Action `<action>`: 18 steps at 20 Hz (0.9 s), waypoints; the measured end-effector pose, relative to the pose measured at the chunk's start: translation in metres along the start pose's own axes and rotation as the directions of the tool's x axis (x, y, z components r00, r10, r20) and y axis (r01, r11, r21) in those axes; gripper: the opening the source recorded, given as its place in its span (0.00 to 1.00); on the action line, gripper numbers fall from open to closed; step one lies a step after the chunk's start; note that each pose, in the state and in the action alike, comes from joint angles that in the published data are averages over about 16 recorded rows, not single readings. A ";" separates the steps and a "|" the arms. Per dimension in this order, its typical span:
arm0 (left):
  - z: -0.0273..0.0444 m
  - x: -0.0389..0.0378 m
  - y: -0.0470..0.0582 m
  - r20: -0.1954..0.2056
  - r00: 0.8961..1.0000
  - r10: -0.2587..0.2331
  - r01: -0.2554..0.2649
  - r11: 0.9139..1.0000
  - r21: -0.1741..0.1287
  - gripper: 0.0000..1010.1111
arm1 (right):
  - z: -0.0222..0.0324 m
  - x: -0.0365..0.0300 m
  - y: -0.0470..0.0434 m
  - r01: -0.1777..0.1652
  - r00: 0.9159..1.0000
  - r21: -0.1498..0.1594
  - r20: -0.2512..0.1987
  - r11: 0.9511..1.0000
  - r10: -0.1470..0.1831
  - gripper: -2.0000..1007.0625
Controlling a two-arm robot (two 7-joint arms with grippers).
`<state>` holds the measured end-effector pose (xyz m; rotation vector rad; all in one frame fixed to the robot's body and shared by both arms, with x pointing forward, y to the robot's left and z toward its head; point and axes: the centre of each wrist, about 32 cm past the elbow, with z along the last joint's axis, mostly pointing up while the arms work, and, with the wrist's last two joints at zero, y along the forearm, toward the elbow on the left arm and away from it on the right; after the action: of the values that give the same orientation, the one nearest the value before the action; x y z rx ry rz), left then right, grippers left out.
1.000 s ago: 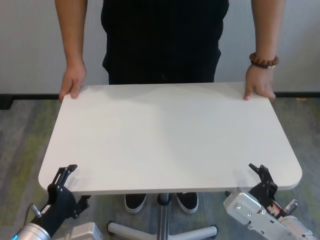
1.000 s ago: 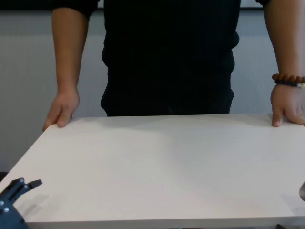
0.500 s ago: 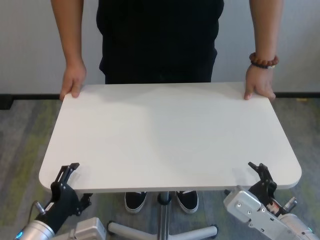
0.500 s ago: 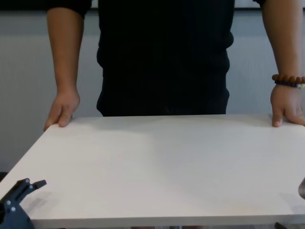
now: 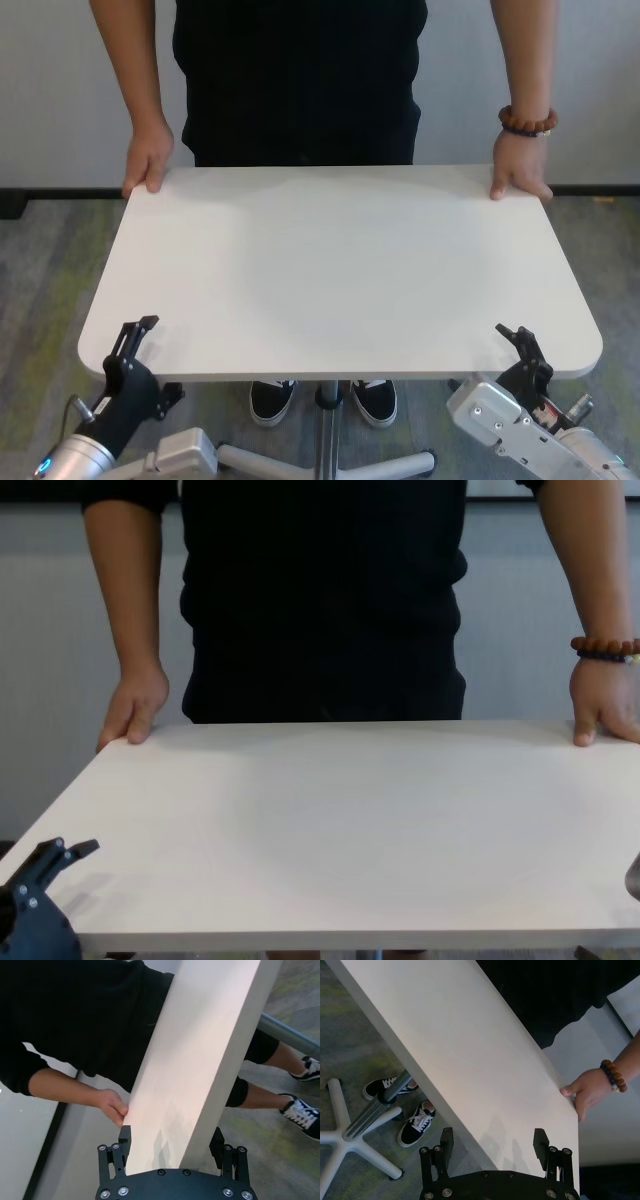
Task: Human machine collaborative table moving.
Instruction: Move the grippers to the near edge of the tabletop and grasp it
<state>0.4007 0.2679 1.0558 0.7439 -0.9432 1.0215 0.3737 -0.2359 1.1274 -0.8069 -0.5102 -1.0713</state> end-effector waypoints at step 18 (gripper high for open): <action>-0.0001 -0.0014 -0.001 0.006 1.000 0.014 -0.014 1.000 -0.003 0.99 | -0.0004 0.0034 0.0090 -0.028 0.998 -0.028 0.061 0.999 0.029 1.00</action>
<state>0.4011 0.2672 1.0545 0.7390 -0.9567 1.0305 0.3832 -0.2359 1.1267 -0.8704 -0.5351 -1.0314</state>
